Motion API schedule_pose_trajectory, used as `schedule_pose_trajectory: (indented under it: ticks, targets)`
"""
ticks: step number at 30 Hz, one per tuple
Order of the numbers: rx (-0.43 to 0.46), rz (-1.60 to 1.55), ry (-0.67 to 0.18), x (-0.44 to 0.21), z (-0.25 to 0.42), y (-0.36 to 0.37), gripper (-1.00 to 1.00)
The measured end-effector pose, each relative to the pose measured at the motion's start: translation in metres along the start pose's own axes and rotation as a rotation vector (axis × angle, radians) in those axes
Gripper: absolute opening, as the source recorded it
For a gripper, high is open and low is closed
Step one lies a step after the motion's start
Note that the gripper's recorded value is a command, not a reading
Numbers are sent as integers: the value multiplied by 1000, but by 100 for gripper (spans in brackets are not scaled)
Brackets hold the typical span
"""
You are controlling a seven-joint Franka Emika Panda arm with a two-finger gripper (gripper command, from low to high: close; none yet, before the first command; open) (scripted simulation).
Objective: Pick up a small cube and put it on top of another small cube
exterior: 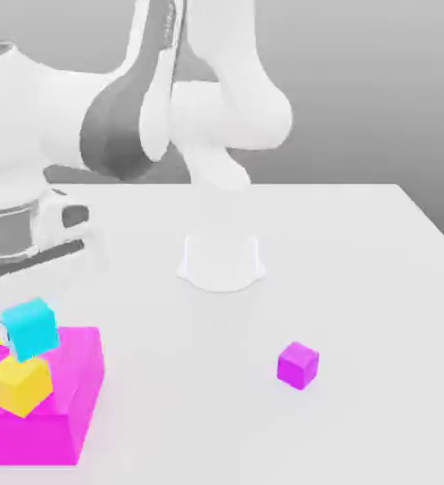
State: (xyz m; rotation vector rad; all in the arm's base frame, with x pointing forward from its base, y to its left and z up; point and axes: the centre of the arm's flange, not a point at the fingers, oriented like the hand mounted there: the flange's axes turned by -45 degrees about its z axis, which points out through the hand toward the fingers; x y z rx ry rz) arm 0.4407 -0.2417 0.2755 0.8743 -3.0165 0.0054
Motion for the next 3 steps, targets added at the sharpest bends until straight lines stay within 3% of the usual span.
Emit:
schedule_pose_trajectory:
  ticks: [3]
  targets:
    - [0, 0, 0, 0, 0, 0, 100]
